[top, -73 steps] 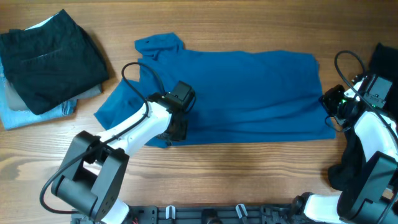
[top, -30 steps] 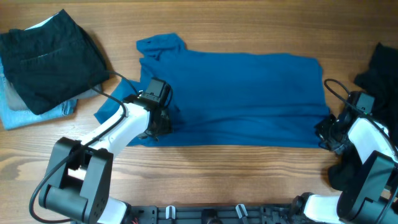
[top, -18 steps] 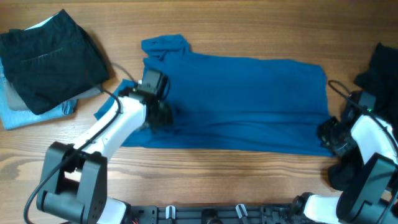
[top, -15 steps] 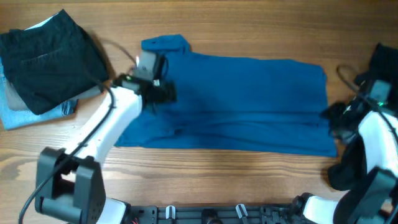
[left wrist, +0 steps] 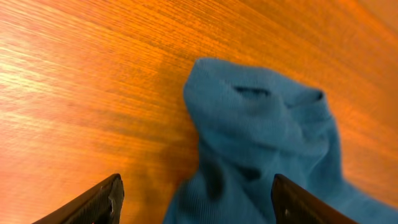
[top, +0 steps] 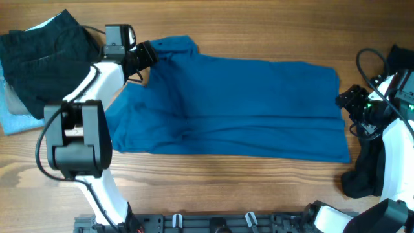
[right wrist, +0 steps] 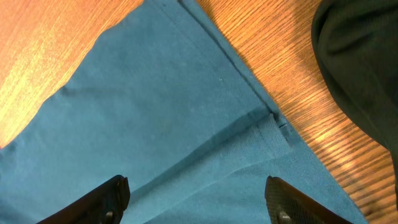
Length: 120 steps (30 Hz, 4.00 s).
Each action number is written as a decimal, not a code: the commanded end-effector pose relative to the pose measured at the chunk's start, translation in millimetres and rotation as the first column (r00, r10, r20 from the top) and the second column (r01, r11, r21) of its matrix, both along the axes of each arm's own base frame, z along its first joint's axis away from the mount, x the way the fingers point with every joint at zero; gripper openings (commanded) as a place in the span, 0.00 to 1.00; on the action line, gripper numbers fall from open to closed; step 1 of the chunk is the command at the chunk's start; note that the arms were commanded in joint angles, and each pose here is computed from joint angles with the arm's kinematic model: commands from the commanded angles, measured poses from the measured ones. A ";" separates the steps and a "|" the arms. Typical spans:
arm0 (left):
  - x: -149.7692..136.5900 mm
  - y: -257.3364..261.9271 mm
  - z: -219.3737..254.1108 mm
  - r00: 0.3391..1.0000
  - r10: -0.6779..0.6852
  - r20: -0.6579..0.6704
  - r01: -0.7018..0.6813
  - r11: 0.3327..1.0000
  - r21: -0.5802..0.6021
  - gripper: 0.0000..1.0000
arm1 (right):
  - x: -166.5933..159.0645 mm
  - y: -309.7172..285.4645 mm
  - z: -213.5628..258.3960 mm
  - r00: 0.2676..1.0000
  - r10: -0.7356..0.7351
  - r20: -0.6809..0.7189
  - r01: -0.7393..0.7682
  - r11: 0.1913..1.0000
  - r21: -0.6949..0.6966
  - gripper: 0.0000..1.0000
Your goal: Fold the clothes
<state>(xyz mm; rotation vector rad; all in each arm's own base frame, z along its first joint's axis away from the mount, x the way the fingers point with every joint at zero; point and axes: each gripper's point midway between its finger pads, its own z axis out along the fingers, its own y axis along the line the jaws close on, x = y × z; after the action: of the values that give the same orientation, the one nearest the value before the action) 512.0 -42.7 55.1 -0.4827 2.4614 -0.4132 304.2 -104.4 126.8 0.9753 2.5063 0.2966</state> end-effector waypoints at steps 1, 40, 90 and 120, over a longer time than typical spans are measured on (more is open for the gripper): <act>34.0 -9.3 -4.8 0.998 0.026 0.055 -0.013 0.974 -0.228 0.76 | -0.4 2.1 -2.0 1.000 0.021 -0.004 -0.021 1.000 0.010 0.75; 0.6 -65.2 24.4 0.988 -0.155 -0.015 0.136 0.903 -0.407 0.04 | 160.9 -14.7 -63.6 0.920 0.208 0.333 -0.144 0.967 -0.208 0.74; -211.7 -15.0 182.0 0.961 -0.174 -0.215 0.105 0.949 -0.296 0.04 | 18.7 -59.5 -41.3 0.984 -0.070 -0.165 0.000 0.921 -0.390 0.09; -235.8 12.7 158.6 0.926 -0.068 -0.372 0.017 0.990 -0.139 0.31 | -14.9 -19.6 -60.3 0.952 0.033 -0.305 -0.096 0.977 -0.193 0.52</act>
<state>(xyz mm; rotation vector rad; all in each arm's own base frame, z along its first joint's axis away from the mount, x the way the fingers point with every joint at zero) 266.0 -34.7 211.9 -0.6388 2.8725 -0.5702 279.5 -141.4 60.7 0.9385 2.7954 -0.2810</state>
